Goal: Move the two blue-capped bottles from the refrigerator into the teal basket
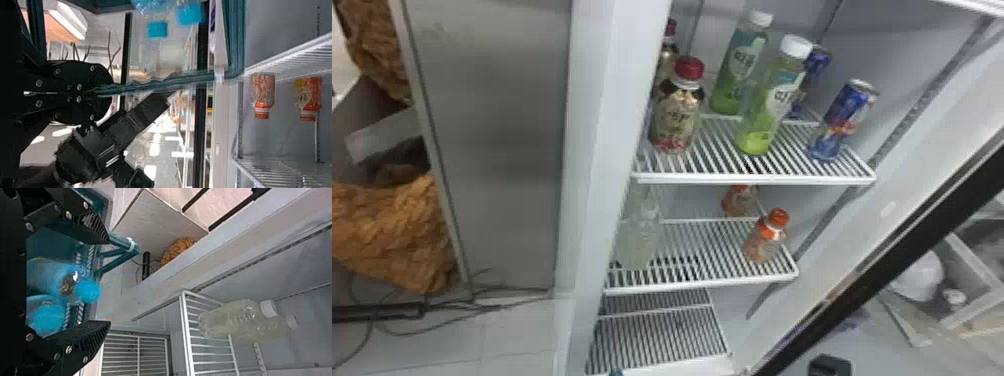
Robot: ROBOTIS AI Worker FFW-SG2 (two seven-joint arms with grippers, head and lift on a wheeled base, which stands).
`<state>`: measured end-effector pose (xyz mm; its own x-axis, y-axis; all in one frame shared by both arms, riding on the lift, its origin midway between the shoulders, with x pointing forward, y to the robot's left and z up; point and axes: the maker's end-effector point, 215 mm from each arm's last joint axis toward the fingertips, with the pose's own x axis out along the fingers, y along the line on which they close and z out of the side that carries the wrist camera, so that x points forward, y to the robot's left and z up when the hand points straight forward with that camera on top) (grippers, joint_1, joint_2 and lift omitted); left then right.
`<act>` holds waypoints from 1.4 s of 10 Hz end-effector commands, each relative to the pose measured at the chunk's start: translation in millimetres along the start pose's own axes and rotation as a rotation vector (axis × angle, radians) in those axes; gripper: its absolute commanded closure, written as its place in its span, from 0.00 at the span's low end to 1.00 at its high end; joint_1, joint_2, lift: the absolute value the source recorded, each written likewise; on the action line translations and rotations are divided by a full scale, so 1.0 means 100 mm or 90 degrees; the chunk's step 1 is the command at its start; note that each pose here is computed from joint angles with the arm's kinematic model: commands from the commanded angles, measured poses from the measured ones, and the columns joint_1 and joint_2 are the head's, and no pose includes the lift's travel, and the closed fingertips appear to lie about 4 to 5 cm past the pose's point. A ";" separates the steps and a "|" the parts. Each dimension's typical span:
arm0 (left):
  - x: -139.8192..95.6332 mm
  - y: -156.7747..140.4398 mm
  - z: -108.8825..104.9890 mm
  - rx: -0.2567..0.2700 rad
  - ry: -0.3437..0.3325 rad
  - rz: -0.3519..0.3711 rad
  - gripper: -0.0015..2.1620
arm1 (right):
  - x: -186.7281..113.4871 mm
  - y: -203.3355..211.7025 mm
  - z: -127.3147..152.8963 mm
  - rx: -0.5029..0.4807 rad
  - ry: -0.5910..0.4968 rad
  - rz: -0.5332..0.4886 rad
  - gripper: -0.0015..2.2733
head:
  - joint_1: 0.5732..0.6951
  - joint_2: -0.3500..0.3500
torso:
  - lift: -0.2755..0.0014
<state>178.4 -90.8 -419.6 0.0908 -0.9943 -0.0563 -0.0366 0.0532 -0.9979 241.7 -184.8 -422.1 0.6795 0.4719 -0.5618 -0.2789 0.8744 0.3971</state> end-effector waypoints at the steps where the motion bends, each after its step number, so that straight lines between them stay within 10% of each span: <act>1: 0.00 0.00 0.01 0.000 -0.001 0.000 0.53 | 0.00 -0.02 0.13 -0.014 -0.029 -0.003 0.12 | 1.00 0.00 | 0.49; 7: 0.01 -0.01 0.01 0.001 0.001 -0.001 0.53 | -0.32 -0.49 1.20 -0.165 -0.329 -0.122 0.11 | 1.00 0.00 | 0.49; 14: 0.03 -0.04 0.03 0.007 0.003 -0.004 0.53 | -0.54 -0.89 1.49 -0.293 -0.594 -0.213 0.04 | 1.00 0.00 | 0.49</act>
<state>181.6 -93.9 -415.9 0.0869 -0.9949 -0.0503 -0.0254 0.0483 -0.9985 330.8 -304.3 -319.6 0.9660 0.1037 0.2369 -0.0857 0.9927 -0.0853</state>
